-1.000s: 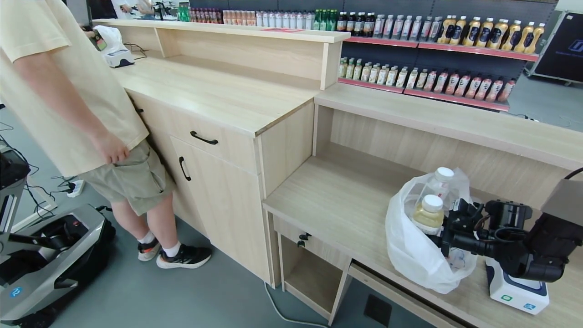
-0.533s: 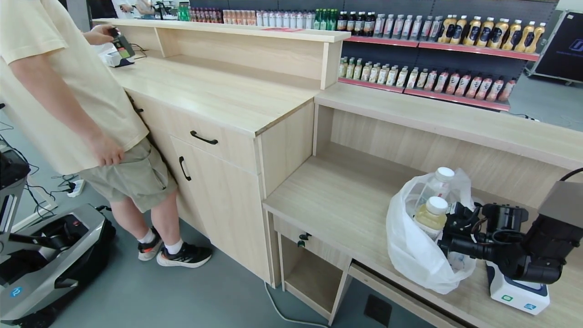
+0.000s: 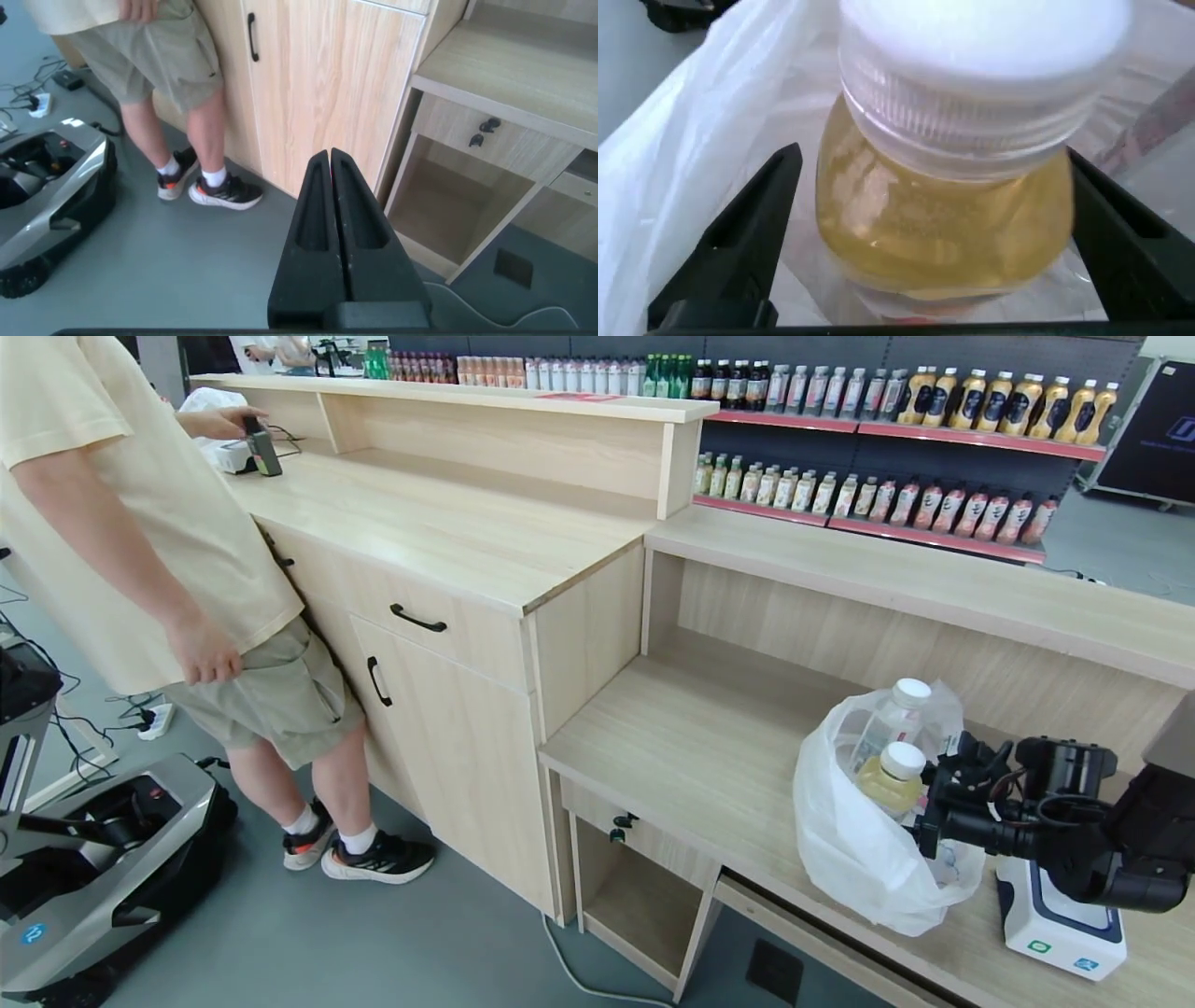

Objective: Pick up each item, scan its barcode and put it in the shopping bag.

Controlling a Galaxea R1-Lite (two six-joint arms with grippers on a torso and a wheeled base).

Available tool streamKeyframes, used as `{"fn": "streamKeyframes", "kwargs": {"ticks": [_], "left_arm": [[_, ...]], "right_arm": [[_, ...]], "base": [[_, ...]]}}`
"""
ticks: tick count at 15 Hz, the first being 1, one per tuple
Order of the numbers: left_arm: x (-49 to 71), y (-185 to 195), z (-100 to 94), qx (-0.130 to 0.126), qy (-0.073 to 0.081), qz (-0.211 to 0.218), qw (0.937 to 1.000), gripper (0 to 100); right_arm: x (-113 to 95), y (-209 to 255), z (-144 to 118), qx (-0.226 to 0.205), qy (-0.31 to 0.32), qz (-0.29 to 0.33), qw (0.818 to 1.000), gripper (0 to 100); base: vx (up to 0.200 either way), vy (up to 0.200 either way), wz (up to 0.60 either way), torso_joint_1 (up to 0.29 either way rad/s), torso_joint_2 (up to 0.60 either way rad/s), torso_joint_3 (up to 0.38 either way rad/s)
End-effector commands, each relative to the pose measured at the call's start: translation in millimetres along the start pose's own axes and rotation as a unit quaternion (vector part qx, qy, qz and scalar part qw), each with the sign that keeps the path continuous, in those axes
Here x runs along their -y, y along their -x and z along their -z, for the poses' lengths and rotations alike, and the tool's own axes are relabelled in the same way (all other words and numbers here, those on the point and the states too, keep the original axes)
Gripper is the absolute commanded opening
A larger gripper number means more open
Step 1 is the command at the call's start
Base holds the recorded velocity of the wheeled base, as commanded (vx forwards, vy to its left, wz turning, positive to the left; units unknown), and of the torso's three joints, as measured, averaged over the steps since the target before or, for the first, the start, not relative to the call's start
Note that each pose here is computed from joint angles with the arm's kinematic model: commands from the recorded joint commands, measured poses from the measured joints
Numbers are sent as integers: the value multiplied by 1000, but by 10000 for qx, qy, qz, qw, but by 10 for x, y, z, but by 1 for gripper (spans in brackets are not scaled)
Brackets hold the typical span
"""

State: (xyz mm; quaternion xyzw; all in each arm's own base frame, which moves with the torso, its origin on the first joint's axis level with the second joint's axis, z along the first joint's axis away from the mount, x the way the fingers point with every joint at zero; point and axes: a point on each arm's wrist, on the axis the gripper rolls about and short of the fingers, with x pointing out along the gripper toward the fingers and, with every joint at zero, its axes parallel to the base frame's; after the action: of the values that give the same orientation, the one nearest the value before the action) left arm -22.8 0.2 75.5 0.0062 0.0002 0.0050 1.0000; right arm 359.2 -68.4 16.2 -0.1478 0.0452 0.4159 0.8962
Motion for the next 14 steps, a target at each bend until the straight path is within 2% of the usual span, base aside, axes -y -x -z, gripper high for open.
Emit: {"fn": "streamKeyframes", "kwargs": {"ticks": [1, 7, 10, 11, 12, 14], "left_arm": [[0, 0, 0, 2, 0, -4, 10000, 0], [0, 0, 0, 2, 0, -4, 10000, 0], [0, 0, 0, 2, 0, -4, 10000, 0], [0, 0, 0, 2, 0, -4, 10000, 0], [0, 0, 0, 2, 0, -4, 10000, 0], [0, 0, 0, 2, 0, -4, 10000, 0]], "right_arm": [[-44, 263, -218, -5, 113, 298, 9995, 100], [-168, 721, -264, -489, 101, 1131, 9923, 100], [-294, 1039, -454, -741, 91, 1740, 9819, 100], [-308, 1060, -464, -768, 78, 1774, 9811, 100], [-365, 1295, -640, -976, 216, 2256, 9691, 100], [-418, 1505, -848, -978, 353, 2577, 9606, 100]], "base": [[0, 0, 0, 0, 0, 0], [0, 0, 0, 0, 0, 0], [0, 0, 0, 0, 0, 0], [0, 0, 0, 0, 0, 0], [0, 0, 0, 0, 0, 0], [0, 0, 0, 0, 0, 0]]}}
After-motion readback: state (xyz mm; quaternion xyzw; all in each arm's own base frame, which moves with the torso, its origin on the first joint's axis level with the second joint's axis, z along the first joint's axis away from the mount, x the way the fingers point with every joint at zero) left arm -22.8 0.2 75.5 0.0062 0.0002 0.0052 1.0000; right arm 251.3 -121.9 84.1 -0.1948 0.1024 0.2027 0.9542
